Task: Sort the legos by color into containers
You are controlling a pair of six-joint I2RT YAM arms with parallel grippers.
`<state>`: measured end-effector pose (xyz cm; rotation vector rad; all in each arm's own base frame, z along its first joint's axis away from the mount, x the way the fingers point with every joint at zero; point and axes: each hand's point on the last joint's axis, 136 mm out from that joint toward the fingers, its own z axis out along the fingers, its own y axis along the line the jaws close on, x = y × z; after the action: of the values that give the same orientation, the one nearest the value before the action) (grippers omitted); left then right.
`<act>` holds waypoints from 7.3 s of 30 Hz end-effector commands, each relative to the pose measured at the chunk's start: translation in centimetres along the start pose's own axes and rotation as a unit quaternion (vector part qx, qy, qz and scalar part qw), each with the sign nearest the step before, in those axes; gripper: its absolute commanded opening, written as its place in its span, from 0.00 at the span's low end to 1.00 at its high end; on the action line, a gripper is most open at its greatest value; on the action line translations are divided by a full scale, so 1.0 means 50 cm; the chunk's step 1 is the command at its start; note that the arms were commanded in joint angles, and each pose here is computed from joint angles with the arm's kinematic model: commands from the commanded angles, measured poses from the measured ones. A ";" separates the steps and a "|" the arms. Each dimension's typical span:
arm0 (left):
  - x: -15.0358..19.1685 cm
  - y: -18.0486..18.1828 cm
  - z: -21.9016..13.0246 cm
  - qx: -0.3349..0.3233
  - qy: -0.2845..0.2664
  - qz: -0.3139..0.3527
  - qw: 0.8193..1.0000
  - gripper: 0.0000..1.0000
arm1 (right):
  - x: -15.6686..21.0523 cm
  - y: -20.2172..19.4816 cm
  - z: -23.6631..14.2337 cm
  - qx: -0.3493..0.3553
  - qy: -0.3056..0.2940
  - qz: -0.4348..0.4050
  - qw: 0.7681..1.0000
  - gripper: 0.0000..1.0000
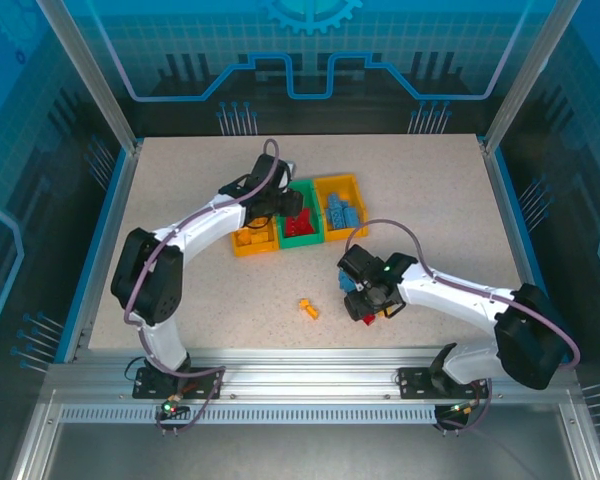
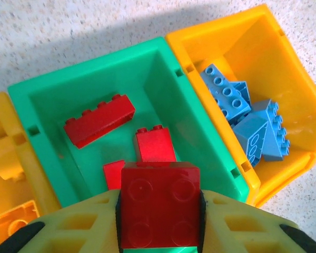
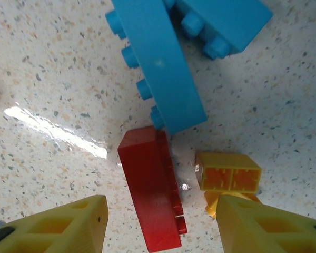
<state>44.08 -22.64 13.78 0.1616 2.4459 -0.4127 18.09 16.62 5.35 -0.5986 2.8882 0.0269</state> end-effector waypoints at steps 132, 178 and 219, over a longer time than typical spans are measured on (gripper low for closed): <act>0.377 0.031 -0.176 -0.016 -0.033 -0.035 0.999 0.99 | -0.236 -0.060 0.042 0.035 0.013 0.235 0.971 0.54; 0.445 -0.129 -0.121 0.057 0.059 0.086 0.993 0.96 | -0.530 -0.190 -0.138 -0.051 -0.144 0.220 0.963 0.91; 0.474 -0.147 -0.083 0.037 0.115 -0.065 0.991 0.65 | -0.295 -0.242 -0.095 0.000 -0.105 0.256 0.961 0.91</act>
<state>21.38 -26.99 3.77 0.1166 2.6662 -0.5440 35.23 11.67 12.45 0.1407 2.7761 0.1623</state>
